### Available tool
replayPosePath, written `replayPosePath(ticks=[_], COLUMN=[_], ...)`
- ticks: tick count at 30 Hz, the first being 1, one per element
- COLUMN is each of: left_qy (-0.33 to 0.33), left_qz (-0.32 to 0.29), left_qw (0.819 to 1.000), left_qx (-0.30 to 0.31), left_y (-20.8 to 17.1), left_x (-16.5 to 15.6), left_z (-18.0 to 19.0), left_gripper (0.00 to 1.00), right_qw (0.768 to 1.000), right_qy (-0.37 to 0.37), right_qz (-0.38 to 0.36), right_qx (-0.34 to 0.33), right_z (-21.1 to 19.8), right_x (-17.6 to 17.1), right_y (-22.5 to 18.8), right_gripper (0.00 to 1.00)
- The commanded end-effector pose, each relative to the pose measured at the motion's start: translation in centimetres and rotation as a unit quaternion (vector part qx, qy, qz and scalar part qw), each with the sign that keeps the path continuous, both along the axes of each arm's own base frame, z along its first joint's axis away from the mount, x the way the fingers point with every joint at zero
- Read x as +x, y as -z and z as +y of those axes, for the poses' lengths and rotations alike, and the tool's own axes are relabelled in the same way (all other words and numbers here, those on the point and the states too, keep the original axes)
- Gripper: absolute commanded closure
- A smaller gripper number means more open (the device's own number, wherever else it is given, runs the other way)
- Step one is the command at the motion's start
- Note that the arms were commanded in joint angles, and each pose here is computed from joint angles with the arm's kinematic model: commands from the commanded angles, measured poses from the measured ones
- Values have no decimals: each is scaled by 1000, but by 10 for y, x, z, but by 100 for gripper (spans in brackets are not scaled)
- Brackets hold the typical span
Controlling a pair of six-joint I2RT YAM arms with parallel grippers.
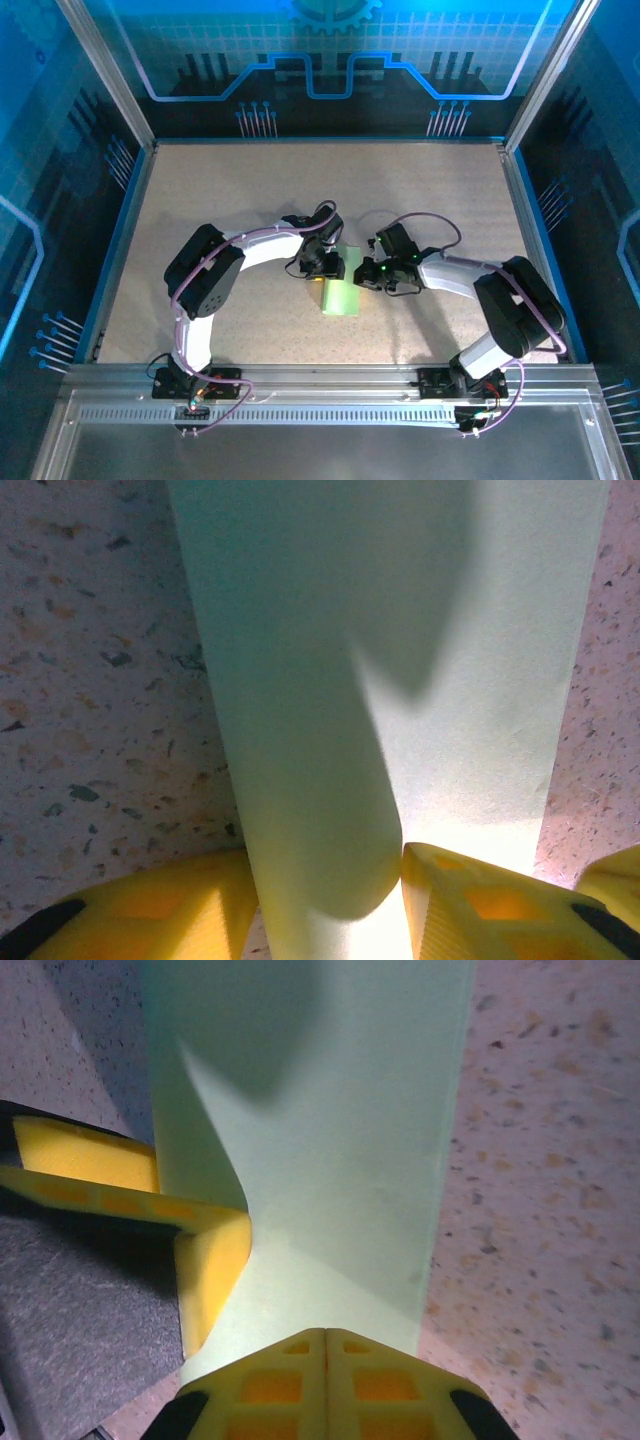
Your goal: Fold a paper plane with a square sheet of paper (fold left side to right side)
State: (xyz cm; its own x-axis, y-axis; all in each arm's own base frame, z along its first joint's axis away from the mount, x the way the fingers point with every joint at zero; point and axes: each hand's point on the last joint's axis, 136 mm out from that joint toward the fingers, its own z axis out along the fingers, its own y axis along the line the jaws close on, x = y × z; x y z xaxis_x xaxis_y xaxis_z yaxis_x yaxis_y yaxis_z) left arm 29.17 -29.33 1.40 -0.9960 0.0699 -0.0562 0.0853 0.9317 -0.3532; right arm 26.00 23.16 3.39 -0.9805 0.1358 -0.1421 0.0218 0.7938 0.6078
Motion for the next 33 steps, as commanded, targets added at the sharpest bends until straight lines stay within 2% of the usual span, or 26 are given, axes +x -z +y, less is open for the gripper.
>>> replayPosePath(ticks=[1,12,19,25,27,29,33], left_qy=[16,13,-13,-14,5,22,50], left_qz=[43,23,-46,-103,-107,-95,-60], left_qw=[998,1000,998,988,983,978,971], left_qx=[32,16,-46,-114,-148,-185,-226], left_y=[47,30,-34,-91,-100,-101,-86], left_x=[-24,-18,8,21,16,8,-6], left_z=[2,0,7,11,2,-8,-22], left_gripper=[55,53,44,40,45,57,74], right_qw=[1000,997,992,988,988,987,987], right_qy=[-13,-7,5,12,11,11,11], right_qz=[1,58,95,108,109,110,111], right_qx=[10,-42,-88,-110,-112,-113,-117], right_z=[14,5,-12,-19,-20,-20,-20], right_x=[3,-14,-28,-32,-32,-32,-32], right_y=[-1,35,53,59,60,61,61], right_gripper=[99,100,100,100,100,100,100])
